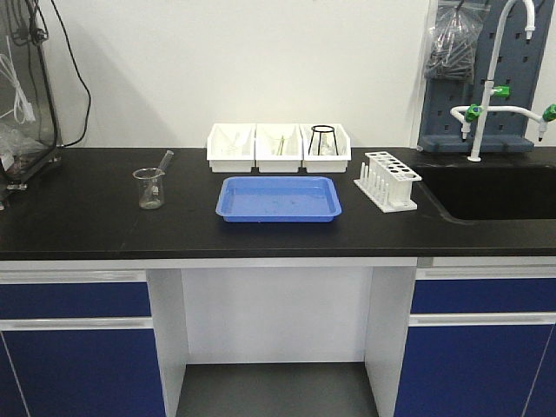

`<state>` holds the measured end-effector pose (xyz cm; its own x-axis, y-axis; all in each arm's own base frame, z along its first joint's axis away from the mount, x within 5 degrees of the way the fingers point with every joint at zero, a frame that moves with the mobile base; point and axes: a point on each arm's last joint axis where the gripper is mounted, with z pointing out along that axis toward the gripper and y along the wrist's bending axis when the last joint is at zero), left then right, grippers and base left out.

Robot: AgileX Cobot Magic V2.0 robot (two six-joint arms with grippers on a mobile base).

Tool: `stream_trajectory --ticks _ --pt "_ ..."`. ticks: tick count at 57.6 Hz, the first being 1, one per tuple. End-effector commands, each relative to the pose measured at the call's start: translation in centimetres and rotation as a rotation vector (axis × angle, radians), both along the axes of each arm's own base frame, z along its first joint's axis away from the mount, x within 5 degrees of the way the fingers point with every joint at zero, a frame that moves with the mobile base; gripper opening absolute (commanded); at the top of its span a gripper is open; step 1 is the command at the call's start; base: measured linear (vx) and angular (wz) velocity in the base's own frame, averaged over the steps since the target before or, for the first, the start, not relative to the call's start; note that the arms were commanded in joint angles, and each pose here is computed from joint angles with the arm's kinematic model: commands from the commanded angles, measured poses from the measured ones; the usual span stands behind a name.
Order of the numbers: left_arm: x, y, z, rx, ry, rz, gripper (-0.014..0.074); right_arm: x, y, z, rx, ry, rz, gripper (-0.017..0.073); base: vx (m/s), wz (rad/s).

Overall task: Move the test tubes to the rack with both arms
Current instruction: 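Drive the base forward toward the bench with the beaker and rack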

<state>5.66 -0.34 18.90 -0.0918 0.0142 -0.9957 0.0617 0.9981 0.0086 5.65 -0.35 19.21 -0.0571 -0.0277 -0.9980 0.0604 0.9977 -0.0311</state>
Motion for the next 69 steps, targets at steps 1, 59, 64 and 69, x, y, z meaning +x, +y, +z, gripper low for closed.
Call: stream_trajectory --ticks 1,59,64,69 --pt "0.06 -0.05 -0.01 -0.026 -0.073 -0.007 -0.002 0.13 -0.01 0.38 -0.018 -0.067 0.001 -0.0008 0.09 0.02" --pt "0.06 -0.05 -0.01 -0.026 -0.073 -0.007 -0.002 0.13 -0.01 0.38 -0.018 -0.067 0.001 -0.0008 0.26 0.03" --pt "0.06 -0.05 -0.01 -0.026 -0.073 -0.007 -0.002 0.13 -0.01 0.38 -0.018 -0.067 0.001 -0.0008 0.4 -0.1" --pt "0.06 -0.05 -0.01 -0.026 -0.073 -0.007 -0.002 0.13 -0.01 0.38 -0.018 -0.067 0.001 -0.0008 0.41 -0.1"
